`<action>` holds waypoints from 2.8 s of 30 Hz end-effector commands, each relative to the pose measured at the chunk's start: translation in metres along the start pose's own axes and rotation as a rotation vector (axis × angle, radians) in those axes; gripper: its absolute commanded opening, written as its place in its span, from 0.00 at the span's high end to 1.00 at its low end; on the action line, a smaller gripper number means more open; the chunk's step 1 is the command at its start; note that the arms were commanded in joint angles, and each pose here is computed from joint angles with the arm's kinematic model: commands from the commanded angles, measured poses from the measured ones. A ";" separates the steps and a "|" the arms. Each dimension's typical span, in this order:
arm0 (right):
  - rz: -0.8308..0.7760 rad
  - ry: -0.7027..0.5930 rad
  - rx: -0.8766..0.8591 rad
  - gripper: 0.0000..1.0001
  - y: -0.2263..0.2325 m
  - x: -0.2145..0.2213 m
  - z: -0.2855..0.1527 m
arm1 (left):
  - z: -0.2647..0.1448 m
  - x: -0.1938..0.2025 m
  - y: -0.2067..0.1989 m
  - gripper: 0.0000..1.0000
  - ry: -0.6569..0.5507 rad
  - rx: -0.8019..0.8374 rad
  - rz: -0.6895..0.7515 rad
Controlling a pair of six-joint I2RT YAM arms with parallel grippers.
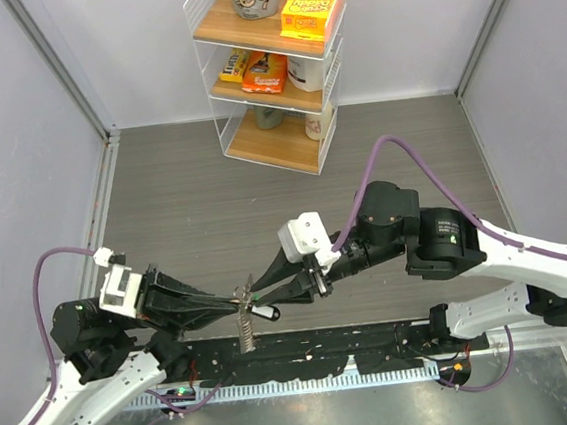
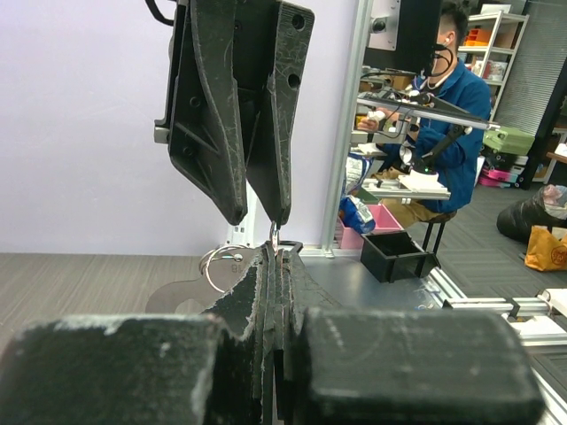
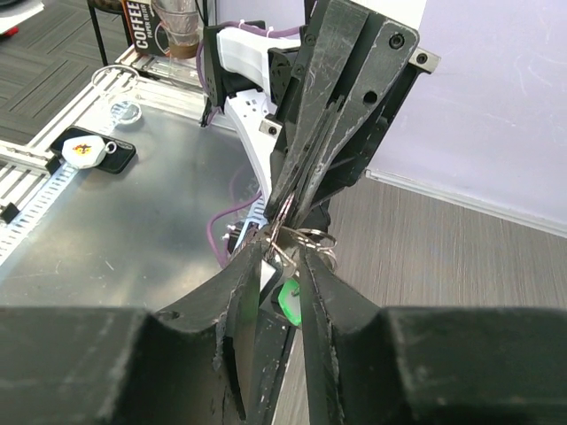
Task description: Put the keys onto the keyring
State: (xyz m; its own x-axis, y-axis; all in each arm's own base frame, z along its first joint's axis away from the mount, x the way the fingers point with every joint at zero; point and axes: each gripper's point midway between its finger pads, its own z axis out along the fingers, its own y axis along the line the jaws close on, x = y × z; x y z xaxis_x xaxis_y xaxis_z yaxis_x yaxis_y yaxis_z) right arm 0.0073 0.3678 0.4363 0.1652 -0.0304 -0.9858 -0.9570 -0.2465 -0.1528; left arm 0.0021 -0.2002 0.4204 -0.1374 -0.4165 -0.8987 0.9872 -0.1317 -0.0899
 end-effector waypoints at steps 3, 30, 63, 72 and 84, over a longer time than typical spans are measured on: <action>-0.029 -0.091 0.013 0.71 -0.004 -0.035 0.002 | 0.000 -0.018 -0.006 1.00 -0.070 0.012 0.045; 0.003 -0.045 -0.061 0.95 0.012 -0.005 0.012 | 0.003 -0.033 -0.005 1.00 -0.135 0.004 0.072; 0.000 -0.156 0.049 0.71 -0.009 -0.046 0.009 | 0.005 -0.032 0.000 1.00 -0.151 -0.005 0.061; 0.008 -0.150 0.051 0.72 -0.012 -0.046 0.016 | 0.004 -0.032 0.002 1.00 -0.157 -0.015 0.064; 0.023 -0.120 0.031 0.95 -0.011 -0.041 0.022 | 0.003 -0.033 0.003 1.00 -0.166 -0.026 0.065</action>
State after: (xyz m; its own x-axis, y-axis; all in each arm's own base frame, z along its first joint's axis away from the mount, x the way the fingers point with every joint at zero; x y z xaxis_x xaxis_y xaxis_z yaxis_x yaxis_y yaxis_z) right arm 0.0098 0.3938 0.4531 0.1052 0.0230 -0.9942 -0.9715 -0.2112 -0.1077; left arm 0.0097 -0.1961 0.4373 -0.1116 -0.5142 -0.8504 0.9928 -0.0957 -0.0724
